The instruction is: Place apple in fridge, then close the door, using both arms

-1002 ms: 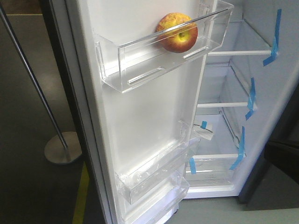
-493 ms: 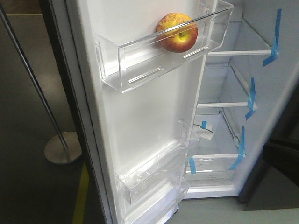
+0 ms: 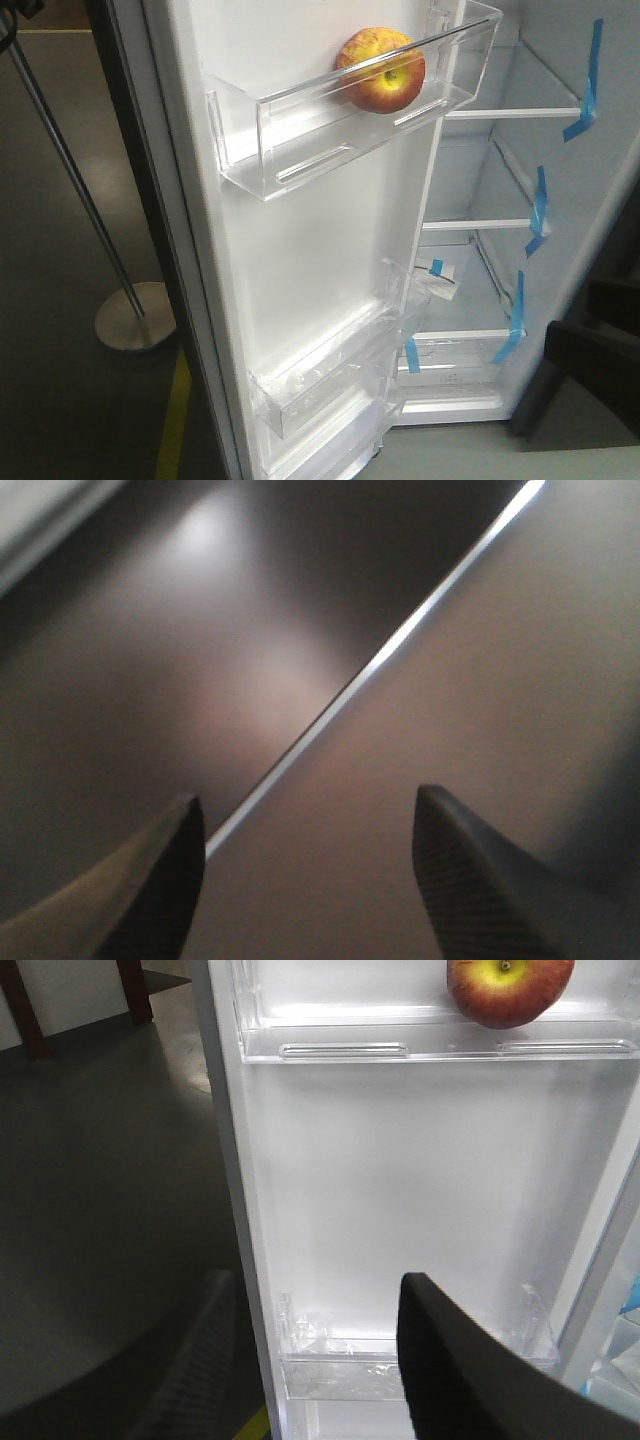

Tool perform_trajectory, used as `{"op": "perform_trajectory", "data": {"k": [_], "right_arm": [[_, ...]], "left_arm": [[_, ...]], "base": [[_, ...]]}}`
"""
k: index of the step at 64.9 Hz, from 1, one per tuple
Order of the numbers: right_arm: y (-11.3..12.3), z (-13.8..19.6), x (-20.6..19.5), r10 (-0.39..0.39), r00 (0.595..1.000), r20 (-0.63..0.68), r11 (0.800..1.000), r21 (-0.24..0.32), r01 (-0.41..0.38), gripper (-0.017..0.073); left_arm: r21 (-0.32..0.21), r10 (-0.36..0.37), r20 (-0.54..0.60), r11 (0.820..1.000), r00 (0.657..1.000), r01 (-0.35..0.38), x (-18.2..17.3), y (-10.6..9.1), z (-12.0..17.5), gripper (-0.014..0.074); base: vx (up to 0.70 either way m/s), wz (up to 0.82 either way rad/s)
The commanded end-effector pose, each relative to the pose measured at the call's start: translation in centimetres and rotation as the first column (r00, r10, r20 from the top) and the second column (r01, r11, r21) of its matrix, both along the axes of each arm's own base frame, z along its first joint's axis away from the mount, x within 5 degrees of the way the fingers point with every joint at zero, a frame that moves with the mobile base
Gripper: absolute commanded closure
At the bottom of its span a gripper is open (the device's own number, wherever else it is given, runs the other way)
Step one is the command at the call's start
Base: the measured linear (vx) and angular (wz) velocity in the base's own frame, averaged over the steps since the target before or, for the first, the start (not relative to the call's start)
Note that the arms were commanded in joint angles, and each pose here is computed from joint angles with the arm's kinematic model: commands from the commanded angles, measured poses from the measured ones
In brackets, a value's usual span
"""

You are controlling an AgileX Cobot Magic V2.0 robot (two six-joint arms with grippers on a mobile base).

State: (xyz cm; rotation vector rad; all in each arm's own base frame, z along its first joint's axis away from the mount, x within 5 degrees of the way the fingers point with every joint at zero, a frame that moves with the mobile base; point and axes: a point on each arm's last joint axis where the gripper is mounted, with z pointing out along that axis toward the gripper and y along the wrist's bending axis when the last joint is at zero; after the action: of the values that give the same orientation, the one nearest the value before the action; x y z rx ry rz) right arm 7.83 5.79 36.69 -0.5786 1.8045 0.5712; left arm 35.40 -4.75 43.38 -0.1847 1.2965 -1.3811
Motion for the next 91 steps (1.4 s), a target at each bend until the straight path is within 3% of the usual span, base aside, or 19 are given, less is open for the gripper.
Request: {"op": "perform_trajectory", "data": {"k": [1,9,16,28,36,46,52,58,69,82,87,91], "right_arm": [[0.0,1.2,0.2,-0.022,0.999,0.043,0.997,0.079,0.018,0.0181],[0.2,1.4,0.1,-0.012,0.999,0.043,0.993,0.118,0.007,0.0181],[0.2,1.6,0.1,-0.009,0.999,0.044,0.991,0.135,0.003,0.0181],[0.2,1.6,0.1,-0.008,0.999,0.046,0.991,0.133,0.002,0.0181],[0.2,1.6,0.1,-0.008,0.999,0.046,0.991,0.132,0.002,0.0181],[0.4,1.6,0.0,0.008,0.999,0.041,0.989,0.148,-0.014,0.0181],[0.4,1.8,-0.1,0.011,0.999,0.050,0.988,0.150,-0.019,0.0181],[0.2,2.0,0.0,-0.009,0.997,0.076,0.990,0.144,-0.002,0.0181],[-0.9,2.4,1.6,-0.164,0.977,0.139,0.980,0.135,0.145,0.0181],[-2.4,3.0,5.6,-0.330,0.927,0.179,0.944,0.084,0.319,0.0176],[-3.1,3.6,7.7,-0.387,0.900,0.203,0.922,0.061,0.382,0.0164],[-3.8,4.1,9.8,-0.449,0.862,0.235,0.891,0.049,0.451,0.0146]], "left_arm": [[-0.039,-0.071,0.095,0.996,0.993,0.075,-1.6,-1.1,2.6,0.0148],[-0.009,-0.133,0.112,0.991,0.985,0.135,-2.1,-2.5,2.6,0.0148],[0.023,-0.225,0.138,0.974,0.965,0.224,-2.9,-4.4,2.6,0.0148],[0.073,-0.376,0.145,0.926,0.915,0.369,-4.6,-8.9,2.4,0.0148],[0.113,-0.465,0.131,0.884,0.876,0.453,-6.2,-12.3,2.1,0.0155],[0.141,-0.528,0.127,0.848,0.840,0.511,-7.6,-14.7,1.9,0.0179],[0.167,-0.522,0.146,0.850,0.840,0.499,-7.7,-14.8,1.9,0.0199],[0.223,-0.488,0.168,0.865,0.856,0.450,-7.3,-14.3,1.7,0.0223],[0.312,-0.418,0.170,0.882,0.893,0.353,-6.6,-12.9,1.7,0.0280],[0.380,-0.355,0.176,0.885,0.918,0.269,-6.5,-11.4,2.0,0.0357],[0.400,-0.342,0.185,0.883,0.921,0.248,-6.7,-11.0,2.3,0.0373],[0.421,-0.336,0.191,0.877,0.922,0.232,-6.9,-10.9,2.4,0.0376]], "base": [[0.00,0.00],[0.00,0.00],[0.00,0.00],[0.00,0.00],[0.00,0.00],[0.00,0.00],[0.00,0.00],[0.00,0.00],[0.00,0.00],[0.00,0.00],[0.00,0.00],[0.00,0.00]]}}
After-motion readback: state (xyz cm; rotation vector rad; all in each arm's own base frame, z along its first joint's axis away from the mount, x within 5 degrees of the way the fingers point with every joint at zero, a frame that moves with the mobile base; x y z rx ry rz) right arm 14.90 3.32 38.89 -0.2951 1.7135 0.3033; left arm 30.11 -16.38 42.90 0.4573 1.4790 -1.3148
